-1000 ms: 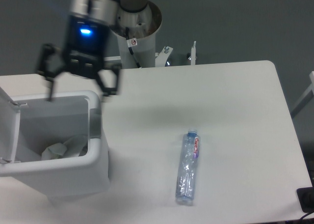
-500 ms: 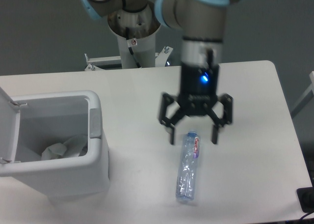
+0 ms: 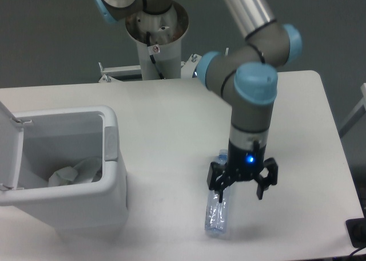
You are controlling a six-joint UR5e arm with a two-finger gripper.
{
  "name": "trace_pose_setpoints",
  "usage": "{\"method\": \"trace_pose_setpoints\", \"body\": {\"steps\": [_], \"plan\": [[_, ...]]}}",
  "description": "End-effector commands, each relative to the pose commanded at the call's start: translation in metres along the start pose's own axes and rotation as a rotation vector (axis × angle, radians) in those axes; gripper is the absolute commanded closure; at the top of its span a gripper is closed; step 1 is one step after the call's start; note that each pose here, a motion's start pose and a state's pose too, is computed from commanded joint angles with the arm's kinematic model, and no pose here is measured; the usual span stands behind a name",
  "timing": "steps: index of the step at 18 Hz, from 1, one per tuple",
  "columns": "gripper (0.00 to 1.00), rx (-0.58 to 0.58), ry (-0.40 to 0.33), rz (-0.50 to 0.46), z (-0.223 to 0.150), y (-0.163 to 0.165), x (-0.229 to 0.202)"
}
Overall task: Place the trash in the trash can
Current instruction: 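Lower the gripper around the bottle's cap end and close on it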
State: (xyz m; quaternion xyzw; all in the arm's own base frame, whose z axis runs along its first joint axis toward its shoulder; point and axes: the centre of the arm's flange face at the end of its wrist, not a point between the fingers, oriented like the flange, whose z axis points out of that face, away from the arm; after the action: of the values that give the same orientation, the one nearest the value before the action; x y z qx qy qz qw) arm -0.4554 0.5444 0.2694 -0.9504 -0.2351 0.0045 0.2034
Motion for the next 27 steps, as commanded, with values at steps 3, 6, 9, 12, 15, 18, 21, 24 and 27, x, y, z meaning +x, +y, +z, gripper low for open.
{"method": "trace_pose_setpoints", "body": {"steps": [3, 6, 9, 12, 15, 18, 21, 24, 27], "plan": [[0.00, -0.049, 0.025, 0.064, 0.034, 0.010, 0.010], [0.00, -0.055, 0.018, 0.079, 0.039, 0.011, 0.011], [0.00, -0.078, 0.020, 0.110, 0.053, 0.015, 0.013], [0.00, -0.103, 0.003, 0.146, 0.064, 0.019, 0.010], [0.00, -0.129, -0.019, 0.186, 0.075, 0.020, 0.015], [0.00, -0.131, -0.023, 0.188, 0.077, 0.019, 0.014], [0.00, -0.144, -0.035, 0.189, 0.083, 0.020, 0.012], [0.00, -0.149, -0.035, 0.190, 0.087, 0.020, 0.012], [0.02, -0.155, -0.049, 0.218, 0.090, 0.018, 0.013]]}}
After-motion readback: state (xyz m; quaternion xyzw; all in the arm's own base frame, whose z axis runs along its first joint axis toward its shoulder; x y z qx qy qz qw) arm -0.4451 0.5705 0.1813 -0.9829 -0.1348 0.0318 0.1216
